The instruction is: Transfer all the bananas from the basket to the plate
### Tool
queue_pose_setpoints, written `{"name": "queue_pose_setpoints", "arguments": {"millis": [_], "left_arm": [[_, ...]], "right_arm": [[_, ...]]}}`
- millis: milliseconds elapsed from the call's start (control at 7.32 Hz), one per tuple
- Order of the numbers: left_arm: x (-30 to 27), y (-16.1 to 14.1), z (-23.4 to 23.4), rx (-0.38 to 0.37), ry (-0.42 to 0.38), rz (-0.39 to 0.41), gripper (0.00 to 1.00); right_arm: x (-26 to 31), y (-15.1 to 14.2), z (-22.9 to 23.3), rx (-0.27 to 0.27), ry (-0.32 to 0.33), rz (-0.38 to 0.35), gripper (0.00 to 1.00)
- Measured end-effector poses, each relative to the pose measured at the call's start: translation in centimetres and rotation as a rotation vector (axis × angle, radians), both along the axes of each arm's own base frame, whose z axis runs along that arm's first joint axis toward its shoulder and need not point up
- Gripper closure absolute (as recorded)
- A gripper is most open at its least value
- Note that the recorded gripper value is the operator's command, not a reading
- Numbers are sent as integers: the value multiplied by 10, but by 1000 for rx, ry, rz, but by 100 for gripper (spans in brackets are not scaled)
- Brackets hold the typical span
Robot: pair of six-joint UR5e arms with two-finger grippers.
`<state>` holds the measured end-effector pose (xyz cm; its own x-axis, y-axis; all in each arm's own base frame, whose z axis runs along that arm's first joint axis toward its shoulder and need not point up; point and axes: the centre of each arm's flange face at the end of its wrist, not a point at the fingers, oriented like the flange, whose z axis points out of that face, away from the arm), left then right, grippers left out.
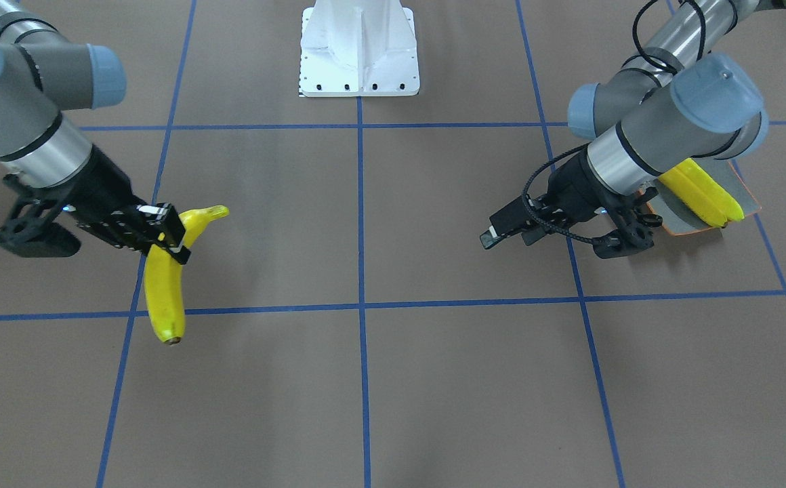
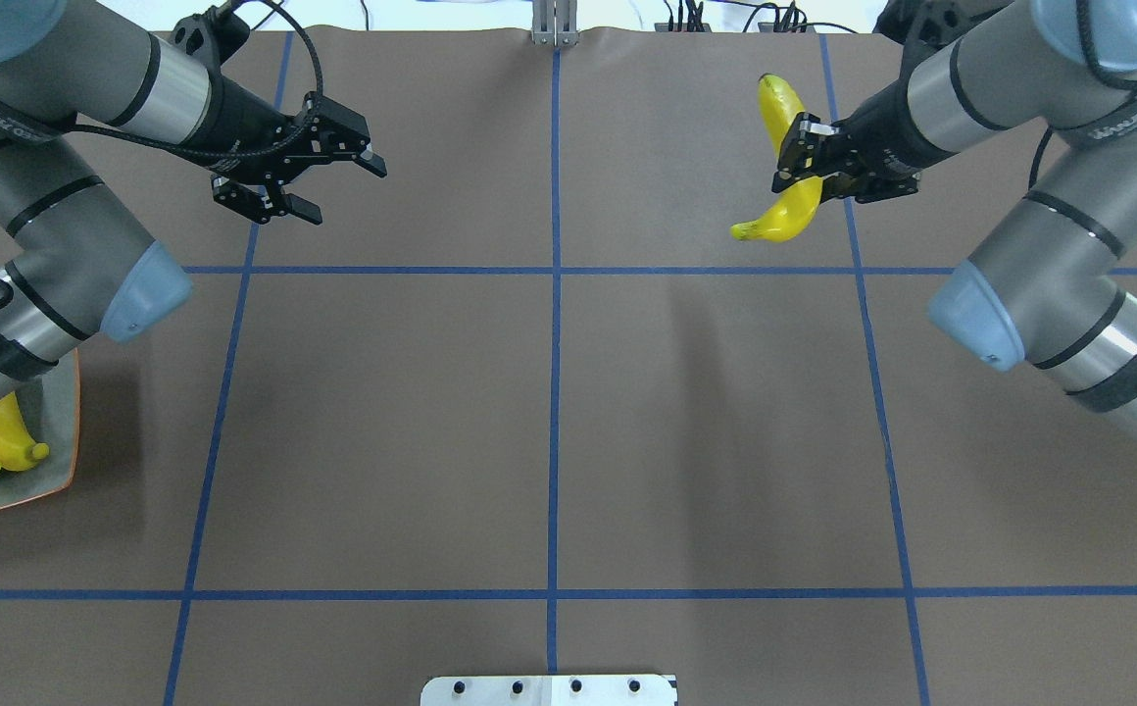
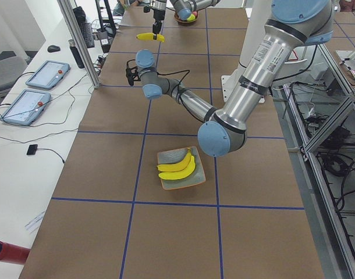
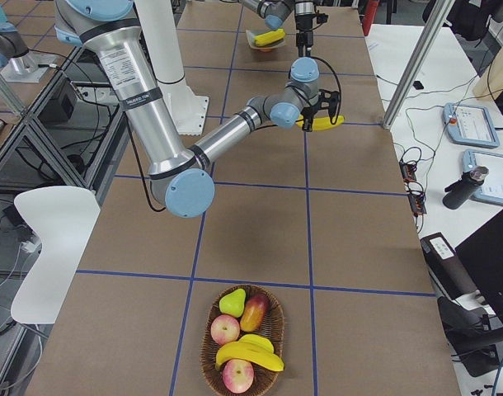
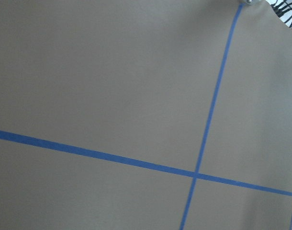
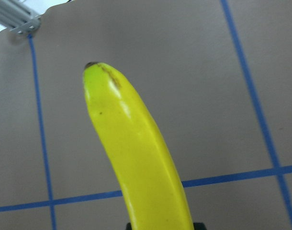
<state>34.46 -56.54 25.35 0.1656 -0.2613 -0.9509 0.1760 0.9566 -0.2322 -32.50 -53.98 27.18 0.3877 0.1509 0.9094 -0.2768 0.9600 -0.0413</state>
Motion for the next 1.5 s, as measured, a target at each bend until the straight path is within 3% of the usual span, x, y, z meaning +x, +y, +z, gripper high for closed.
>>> {"name": "queue_pose_setpoints", "arguments": {"millis": [273,820,1230,1503], "left_arm": [[14,12,-28,37,93,13,0],[29,36,-63,179,278,-22,0],[50,54,-91,192,376,-41,0],[64,64,-100,192,407,-60,1]], "right_arm": [[-43,27,-31,56,-95,-14,100],[-60,54,-73,98,-194,-106,100],[-74,68,-95,116,-248,-141,100],[-78,70,-111,91,-275,-134,100]]}}
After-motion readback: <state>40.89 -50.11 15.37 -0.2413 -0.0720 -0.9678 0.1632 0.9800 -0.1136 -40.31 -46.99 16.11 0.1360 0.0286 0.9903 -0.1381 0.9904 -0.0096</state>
